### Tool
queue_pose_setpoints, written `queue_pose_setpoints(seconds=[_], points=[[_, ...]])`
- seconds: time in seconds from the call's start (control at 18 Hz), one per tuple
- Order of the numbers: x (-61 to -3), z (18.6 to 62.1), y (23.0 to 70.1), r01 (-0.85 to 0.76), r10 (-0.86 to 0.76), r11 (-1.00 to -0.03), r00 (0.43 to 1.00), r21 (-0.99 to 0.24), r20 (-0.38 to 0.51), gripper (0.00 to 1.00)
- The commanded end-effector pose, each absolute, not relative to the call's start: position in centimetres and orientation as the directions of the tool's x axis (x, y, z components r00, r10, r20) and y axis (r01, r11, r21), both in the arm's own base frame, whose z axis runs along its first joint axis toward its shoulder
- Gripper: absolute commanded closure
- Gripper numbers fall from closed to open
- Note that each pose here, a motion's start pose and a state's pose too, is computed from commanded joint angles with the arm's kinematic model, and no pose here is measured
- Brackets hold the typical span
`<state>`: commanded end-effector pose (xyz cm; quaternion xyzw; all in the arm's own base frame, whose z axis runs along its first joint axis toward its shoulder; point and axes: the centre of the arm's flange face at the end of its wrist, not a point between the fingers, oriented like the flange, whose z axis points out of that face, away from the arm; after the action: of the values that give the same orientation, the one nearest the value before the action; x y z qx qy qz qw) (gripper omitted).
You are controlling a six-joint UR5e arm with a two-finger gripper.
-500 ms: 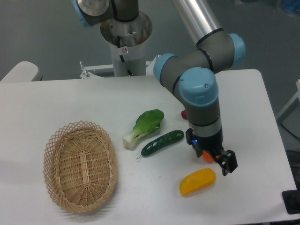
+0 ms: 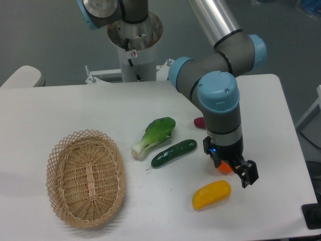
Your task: Pick up the cucumber from the table
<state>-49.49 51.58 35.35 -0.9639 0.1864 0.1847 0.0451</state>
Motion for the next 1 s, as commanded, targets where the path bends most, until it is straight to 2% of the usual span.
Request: queue_pose_setpoints(seconds=[0.11, 0.56, 0.72, 1.0], points=[[-49.2, 35.1, 51.9, -0.323, -0.279, -0.944, 0.891, -0.068, -0.359, 0.00], [-47.6, 31.7, 51.2, -0.243, -0.211, -0.967, 0.931, -0.073, -0.298, 0.00], [-46.4, 28.8, 50.0, -0.266, -0.252, -0.964, 0.936, -0.025, -0.246, 0.00], [-42.9, 26.0, 46.8, -0.460, -0.460, -0.887, 0.872, 0.045, -0.167, 0.00]])
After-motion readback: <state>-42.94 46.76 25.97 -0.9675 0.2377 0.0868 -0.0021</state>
